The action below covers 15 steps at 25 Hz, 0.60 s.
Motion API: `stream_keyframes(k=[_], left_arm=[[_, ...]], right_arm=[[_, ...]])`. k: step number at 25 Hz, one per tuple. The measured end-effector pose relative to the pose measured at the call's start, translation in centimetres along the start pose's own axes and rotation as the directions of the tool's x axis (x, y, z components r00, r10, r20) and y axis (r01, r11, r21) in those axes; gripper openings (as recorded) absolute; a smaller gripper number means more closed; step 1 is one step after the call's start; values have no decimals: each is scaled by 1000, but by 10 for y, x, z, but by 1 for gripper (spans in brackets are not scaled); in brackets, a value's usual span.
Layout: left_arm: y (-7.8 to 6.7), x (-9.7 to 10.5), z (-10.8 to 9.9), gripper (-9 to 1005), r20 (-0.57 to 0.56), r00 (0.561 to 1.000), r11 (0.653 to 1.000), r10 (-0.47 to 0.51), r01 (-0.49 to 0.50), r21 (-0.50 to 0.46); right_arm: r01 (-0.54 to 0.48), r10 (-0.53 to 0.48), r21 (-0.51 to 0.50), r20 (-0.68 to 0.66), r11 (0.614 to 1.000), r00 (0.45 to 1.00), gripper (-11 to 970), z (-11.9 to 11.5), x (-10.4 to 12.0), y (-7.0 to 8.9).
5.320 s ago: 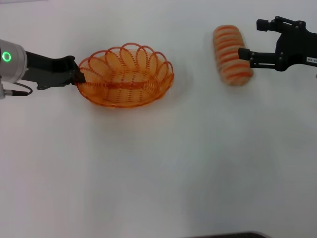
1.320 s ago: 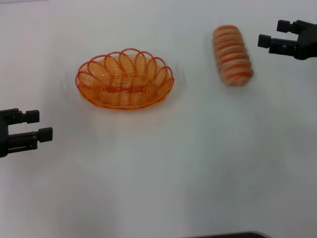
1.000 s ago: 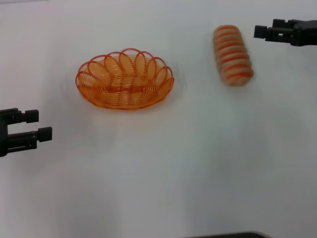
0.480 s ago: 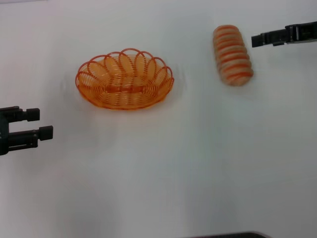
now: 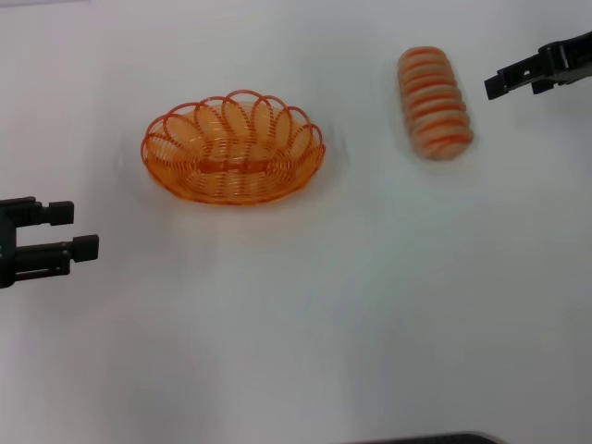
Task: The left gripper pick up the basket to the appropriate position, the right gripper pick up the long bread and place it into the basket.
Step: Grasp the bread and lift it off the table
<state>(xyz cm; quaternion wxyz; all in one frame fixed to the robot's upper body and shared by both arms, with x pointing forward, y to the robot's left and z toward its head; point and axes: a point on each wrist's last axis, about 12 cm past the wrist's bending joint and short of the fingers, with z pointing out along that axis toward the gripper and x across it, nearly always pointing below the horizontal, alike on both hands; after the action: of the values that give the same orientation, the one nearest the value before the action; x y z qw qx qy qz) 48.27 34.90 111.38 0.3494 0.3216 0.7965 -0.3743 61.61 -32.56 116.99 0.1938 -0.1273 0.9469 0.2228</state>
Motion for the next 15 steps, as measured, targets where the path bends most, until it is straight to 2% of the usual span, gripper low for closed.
stream_keyframes(k=[8, 15], left_arm=[[0, -1, 1, 698, -2, 1000, 1000, 4, -4, 3], [1, -3, 2, 697, -1, 1000, 1000, 11, -11, 2]], right_arm=[[24, -18, 81, -72, 996, 997, 867, 6, -16, 13], [27, -19, 119, -71, 993, 997, 859, 17, -32, 30]])
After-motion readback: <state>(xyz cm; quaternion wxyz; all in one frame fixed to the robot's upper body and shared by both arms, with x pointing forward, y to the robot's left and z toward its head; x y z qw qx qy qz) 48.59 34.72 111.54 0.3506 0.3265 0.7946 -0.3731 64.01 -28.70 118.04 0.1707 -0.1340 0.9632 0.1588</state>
